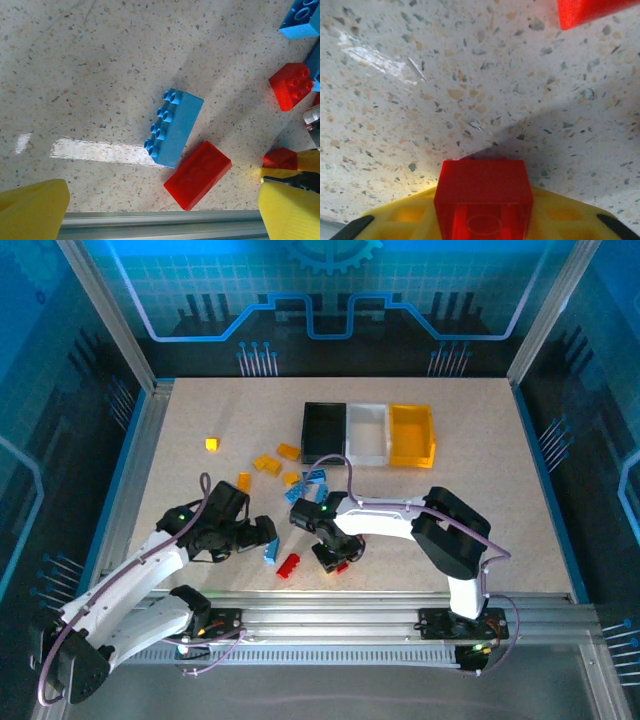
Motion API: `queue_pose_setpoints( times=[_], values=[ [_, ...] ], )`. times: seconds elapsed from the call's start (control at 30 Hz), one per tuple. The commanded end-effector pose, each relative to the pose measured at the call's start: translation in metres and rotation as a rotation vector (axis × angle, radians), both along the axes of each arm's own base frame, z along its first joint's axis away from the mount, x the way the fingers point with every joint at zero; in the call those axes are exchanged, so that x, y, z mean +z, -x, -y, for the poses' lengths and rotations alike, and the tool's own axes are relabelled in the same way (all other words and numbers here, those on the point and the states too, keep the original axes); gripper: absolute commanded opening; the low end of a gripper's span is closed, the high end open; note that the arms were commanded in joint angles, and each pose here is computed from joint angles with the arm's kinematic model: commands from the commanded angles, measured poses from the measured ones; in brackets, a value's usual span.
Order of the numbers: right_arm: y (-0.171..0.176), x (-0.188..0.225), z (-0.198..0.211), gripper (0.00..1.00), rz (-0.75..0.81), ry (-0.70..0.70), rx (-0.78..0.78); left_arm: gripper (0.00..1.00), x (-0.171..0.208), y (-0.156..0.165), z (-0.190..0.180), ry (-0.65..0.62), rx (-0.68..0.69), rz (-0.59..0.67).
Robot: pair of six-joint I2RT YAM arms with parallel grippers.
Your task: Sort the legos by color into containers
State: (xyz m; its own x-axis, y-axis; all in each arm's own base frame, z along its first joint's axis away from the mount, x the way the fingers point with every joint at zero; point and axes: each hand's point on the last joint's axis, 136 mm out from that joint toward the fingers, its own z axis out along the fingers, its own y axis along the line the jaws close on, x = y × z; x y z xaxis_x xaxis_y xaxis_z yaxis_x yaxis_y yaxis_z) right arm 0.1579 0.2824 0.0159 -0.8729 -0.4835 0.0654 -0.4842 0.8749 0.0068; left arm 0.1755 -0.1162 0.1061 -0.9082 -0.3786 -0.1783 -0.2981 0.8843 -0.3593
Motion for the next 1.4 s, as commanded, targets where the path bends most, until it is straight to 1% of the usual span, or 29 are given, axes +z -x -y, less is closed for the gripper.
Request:
queue_pose_setpoints(
  times=[0.0,0.2,0.27,0.37,0.57,0.73,0.83,0.93,1.03,1.2,1.37],
  values=[
    [-0.002,0.01,0.005,0.32,0.018,-0.018,-0.003,0.98,-0.003,0.0,0.002,0.024,0.023,-0.007],
    [-0.012,0.037,0.004,0.3,0.067,-0.064,-0.006,0.99,0.005,-0.008,0.002,0.012,0.013,0.019],
    [-0.019,0.053,0.005,0.3,0.08,-0.097,-0.028,0.99,0.01,-0.012,0.003,0.011,0.012,0.036],
    [-0.04,0.082,0.009,0.31,0.099,-0.177,-0.084,0.99,0.018,-0.018,0.004,0.016,0.011,0.062],
    [-0.109,0.14,0.032,0.31,0.16,-0.331,-0.235,0.99,0.038,-0.031,0.008,0.034,0.011,0.119],
    [-0.183,0.162,0.075,0.31,0.245,-0.384,-0.396,0.99,0.05,-0.04,0.013,0.055,0.006,0.158],
    [-0.225,0.163,0.107,0.31,0.293,-0.394,-0.511,0.99,0.052,-0.043,0.015,0.064,0.003,0.163],
    [-0.261,0.157,0.137,0.31,0.33,-0.378,-0.598,0.99,0.052,-0.045,0.019,0.074,-0.011,0.155],
    [-0.287,0.144,0.163,0.31,0.335,-0.35,-0.658,0.99,0.052,-0.046,0.022,0.075,-0.027,0.143],
    [-0.315,0.116,0.191,0.31,0.31,-0.306,-0.707,0.99,0.048,-0.046,0.023,0.062,-0.042,0.119],
    [-0.331,0.092,0.202,0.31,0.278,-0.268,-0.706,0.99,0.044,-0.045,0.022,0.058,-0.033,0.097]
  ],
)
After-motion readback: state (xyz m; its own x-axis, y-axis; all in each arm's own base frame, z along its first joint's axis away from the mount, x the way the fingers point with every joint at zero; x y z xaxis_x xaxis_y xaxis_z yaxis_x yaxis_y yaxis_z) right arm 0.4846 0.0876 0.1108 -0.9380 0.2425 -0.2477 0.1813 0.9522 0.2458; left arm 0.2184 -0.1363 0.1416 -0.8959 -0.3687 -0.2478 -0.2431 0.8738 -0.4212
